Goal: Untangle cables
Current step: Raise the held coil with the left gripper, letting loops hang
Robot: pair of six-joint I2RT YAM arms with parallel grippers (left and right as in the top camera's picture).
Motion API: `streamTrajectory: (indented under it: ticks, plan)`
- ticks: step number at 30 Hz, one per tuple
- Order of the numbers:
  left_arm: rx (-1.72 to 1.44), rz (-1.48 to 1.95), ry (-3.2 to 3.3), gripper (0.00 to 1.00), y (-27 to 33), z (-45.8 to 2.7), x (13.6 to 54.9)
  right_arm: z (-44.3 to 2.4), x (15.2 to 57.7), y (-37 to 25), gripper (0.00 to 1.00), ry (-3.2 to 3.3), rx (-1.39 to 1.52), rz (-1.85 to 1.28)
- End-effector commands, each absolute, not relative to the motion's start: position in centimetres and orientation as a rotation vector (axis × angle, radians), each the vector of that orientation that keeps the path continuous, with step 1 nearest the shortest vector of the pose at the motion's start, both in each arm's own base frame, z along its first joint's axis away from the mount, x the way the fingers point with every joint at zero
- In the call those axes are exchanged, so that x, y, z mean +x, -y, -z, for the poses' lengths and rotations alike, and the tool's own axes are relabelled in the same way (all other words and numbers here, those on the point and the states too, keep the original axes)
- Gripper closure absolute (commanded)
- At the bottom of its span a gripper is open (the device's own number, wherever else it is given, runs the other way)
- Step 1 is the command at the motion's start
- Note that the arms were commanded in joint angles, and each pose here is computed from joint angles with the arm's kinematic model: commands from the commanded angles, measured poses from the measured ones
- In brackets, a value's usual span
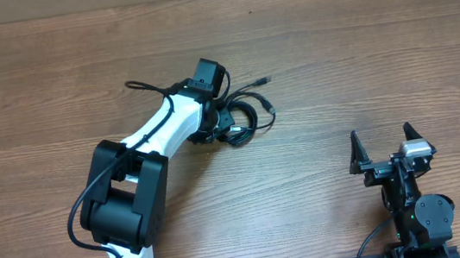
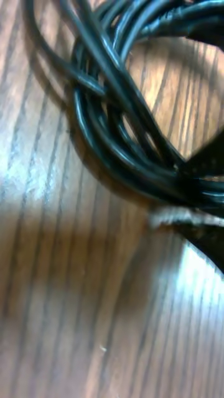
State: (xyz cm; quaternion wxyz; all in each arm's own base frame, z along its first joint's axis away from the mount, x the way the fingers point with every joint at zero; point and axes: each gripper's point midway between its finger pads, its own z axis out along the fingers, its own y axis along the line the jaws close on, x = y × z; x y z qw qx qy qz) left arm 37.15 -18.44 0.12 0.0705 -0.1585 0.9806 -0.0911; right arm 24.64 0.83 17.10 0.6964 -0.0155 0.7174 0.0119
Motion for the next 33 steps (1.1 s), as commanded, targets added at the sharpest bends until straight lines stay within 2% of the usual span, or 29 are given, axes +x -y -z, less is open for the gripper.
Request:
streamTrajectory:
  ticks: [1,9,16,26,33]
  plan:
    - [-0.497,0.193,-3.029,0.96,17.4,2.5,34.8,-16.8,24.7,-1.1,0.00,-1.600,-0.044,-0.034]
    - [-0.338,0.078,-3.046,0.96,15.4,0.8,35.3,-16.8,24.7,-1.1,0.00,-1.600,-0.044,-0.034]
    - [-0.333,-0.292,-2.931,0.96,9.8,-6.7,36.3,-16.8,24.7,-1.1,0.00,-1.600,-0.044,-0.034]
    - [-0.347,-0.198,-2.797,0.96,8.7,-15.8,34.3,-16.8,24.7,-1.1,0.00,-1.600,-0.044,-0.034]
    - [-0.347,-0.145,-2.791,0.96,8.5,-18.0,32.5,-16.8,24.7,-1.1,0.00,-1.600,-0.044,-0.034]
